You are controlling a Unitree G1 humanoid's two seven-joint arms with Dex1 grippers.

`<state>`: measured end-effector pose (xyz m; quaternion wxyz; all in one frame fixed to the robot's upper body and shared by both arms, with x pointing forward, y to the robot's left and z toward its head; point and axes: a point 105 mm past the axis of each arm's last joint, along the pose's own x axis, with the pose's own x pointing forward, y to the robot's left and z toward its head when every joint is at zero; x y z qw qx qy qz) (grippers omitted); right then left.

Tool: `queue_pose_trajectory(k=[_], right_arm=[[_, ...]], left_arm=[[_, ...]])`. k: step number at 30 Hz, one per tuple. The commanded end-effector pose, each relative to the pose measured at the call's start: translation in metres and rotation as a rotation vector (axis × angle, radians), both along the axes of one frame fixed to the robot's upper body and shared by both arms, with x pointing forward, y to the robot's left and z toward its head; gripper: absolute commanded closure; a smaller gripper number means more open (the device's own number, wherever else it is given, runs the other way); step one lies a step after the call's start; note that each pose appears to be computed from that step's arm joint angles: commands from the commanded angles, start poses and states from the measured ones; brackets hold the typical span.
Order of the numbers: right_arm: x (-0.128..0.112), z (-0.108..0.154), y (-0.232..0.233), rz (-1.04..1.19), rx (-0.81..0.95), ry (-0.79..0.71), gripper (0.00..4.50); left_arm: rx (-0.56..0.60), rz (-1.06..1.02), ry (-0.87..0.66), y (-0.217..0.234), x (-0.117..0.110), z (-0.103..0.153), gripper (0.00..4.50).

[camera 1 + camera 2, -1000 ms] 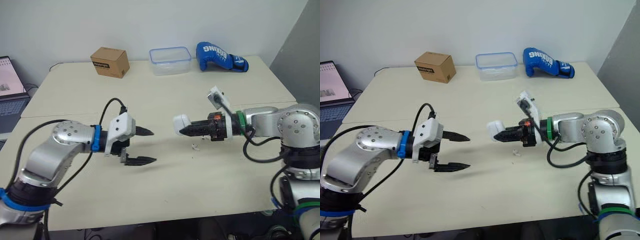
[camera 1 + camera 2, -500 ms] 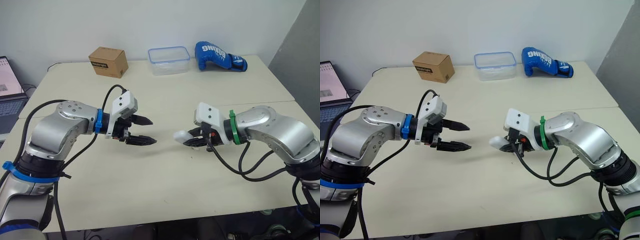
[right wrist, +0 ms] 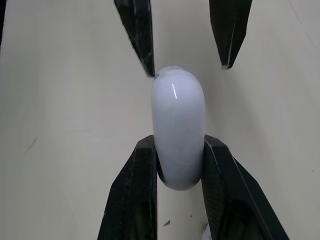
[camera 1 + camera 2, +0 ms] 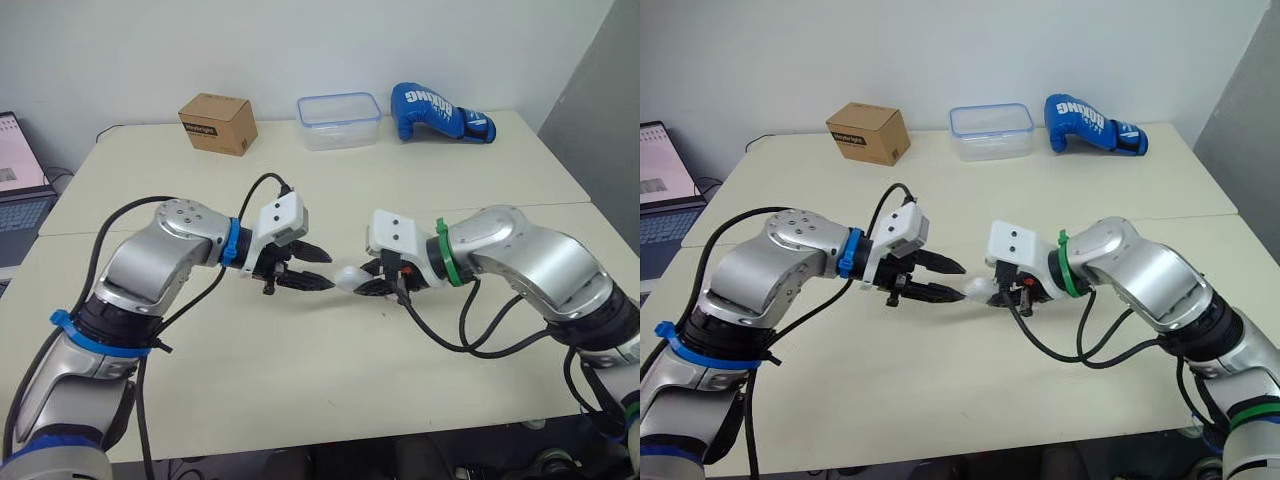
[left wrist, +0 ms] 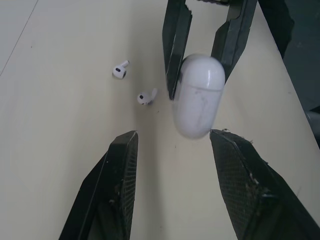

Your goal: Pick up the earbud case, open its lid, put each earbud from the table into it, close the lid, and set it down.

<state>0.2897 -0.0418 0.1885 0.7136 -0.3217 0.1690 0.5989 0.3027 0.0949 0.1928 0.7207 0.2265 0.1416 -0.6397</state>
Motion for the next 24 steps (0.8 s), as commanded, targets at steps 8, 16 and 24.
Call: queue_pose_trajectory(k=[8,16,24], right_arm=[[0.006,0.009,0.010,0.011,-0.043,-0.045,3.72],[0.010,0.010,0.014,0.009,-0.055,-0.043,3.72],[0.010,0.013,0.016,0.010,-0.054,-0.042,3.72]], left_arm=[[0.010,-0.039,-0.031,-0.007,-0.004,0.007,2.18],[0.016,-0.043,-0.022,-0.009,-0.007,0.005,2.18],[0.022,-0.042,-0.020,-0.009,-0.007,0.000,2.18]])
